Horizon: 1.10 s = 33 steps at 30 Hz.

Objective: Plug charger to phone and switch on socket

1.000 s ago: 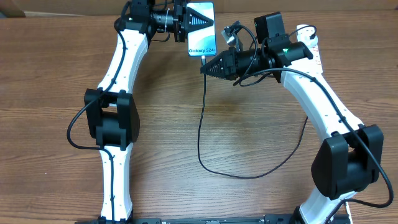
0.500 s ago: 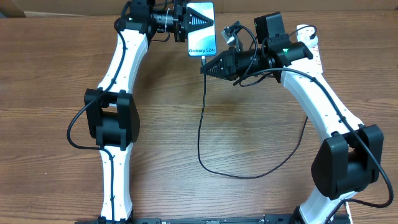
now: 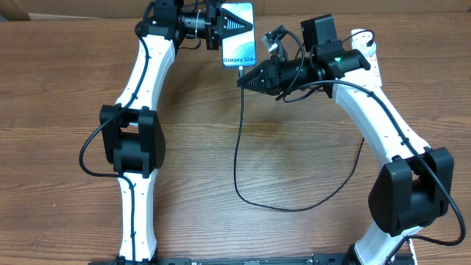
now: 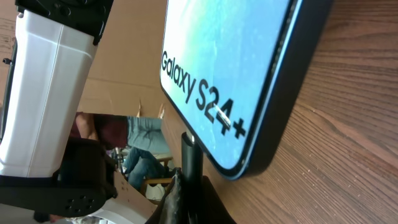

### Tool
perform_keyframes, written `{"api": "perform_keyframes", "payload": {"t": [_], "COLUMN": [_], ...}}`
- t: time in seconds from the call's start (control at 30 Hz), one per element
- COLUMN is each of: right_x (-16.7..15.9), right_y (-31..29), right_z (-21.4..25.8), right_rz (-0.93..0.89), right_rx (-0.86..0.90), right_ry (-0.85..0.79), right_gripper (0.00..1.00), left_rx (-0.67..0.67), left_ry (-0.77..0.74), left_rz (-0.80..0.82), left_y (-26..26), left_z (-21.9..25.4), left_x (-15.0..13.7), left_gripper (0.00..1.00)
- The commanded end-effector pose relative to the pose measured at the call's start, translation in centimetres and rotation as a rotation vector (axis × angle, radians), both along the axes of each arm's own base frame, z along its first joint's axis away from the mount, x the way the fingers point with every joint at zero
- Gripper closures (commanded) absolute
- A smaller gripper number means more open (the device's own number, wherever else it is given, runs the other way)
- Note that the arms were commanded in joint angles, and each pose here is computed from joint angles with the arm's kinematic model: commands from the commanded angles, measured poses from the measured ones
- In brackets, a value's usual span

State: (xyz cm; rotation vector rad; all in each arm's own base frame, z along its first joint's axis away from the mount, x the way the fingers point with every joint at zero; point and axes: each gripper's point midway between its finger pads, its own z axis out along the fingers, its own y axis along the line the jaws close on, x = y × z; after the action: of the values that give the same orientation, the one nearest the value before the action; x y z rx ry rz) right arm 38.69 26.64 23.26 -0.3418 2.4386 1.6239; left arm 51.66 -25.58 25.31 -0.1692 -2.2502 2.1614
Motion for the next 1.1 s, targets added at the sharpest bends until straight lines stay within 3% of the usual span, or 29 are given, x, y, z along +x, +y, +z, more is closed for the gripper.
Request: {"api": "perform_keyframes", "payload": {"t": [0.0, 1.07], "right_x": [0.0, -0.4], "right_y": [0.1, -0.2], "right_z": [1.9, 1.4], "right_rz": [-0.001, -0.015], "right_rx": [0.015, 0.005], "right_ry": [-0.046, 0.025], "right_gripper": [0.96, 0.96], "left_rx": [-0.020, -0.008], "left_ry": [-0.058, -0.041], "left_rz": [-0.030, 0.000], "left_y": [-0.6, -0.1], "left_z": [2.7, 2.6], "left_x": [-1.0, -0.4], "left_gripper": [0.96, 0.96]}}
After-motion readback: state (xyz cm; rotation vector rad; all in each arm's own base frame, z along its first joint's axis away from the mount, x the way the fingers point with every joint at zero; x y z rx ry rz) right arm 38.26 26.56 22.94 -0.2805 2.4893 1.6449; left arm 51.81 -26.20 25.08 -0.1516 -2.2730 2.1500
